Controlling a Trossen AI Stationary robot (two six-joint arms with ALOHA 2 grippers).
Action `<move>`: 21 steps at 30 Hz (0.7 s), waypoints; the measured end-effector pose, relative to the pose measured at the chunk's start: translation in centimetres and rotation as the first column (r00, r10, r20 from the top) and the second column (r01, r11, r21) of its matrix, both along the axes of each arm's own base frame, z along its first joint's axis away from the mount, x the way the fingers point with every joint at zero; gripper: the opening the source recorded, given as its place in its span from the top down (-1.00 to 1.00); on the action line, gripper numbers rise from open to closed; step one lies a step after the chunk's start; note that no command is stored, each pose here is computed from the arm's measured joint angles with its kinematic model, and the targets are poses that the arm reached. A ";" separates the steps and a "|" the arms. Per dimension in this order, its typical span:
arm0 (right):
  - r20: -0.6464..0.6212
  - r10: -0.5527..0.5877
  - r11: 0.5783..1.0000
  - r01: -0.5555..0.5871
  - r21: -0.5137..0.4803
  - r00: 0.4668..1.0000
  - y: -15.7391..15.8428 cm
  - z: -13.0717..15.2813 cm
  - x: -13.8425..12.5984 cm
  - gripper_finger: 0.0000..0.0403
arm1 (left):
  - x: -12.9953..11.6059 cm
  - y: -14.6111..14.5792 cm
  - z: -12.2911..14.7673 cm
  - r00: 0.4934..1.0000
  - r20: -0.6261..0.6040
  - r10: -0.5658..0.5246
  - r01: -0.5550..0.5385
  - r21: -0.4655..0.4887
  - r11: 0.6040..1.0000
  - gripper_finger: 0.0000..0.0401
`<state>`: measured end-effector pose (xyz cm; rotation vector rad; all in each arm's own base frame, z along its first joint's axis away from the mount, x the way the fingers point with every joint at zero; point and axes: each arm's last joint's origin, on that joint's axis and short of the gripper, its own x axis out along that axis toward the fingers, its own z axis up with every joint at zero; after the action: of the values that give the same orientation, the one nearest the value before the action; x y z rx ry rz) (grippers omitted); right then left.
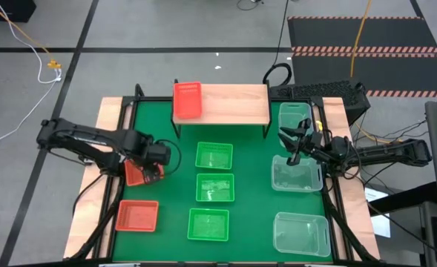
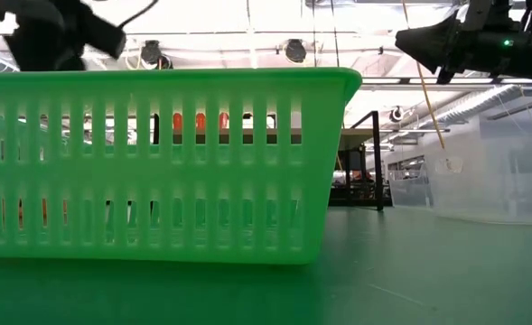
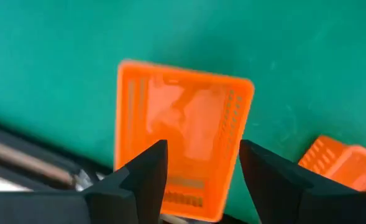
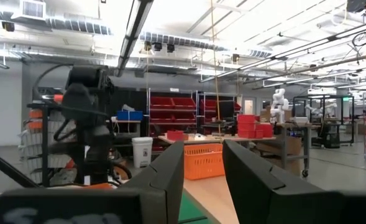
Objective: Stack baskets on shelf by color
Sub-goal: Stack the top orange bin on the orange bin on the shelf
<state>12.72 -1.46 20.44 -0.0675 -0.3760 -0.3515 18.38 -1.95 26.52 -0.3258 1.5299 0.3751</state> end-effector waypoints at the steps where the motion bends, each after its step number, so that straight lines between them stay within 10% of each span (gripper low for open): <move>1: 0.001 0.000 1.000 0.000 0.000 1.000 0.0 0.0 0.0 0.47 | -0.1 -0.2 -0.5 0.999 -0.014 0.038 -0.038 -0.016 0.999 -0.02; 10: -0.008 0.203 0.961 -0.201 -0.190 0.979 0.8 0.4 0.0 0.47 | -1.3 -2.5 -5.2 0.992 -0.067 -0.104 0.100 -0.067 0.993 0.02; 21: -0.021 0.185 0.980 -0.186 -0.076 0.982 0.6 -0.1 0.3 0.47 | -0.4 -2.6 -7.6 0.998 0.062 -0.017 0.025 -0.135 0.991 0.24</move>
<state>12.98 -0.90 20.36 -0.1100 -0.3786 -0.1515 17.93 -4.55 18.93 -0.4234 1.5009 0.2429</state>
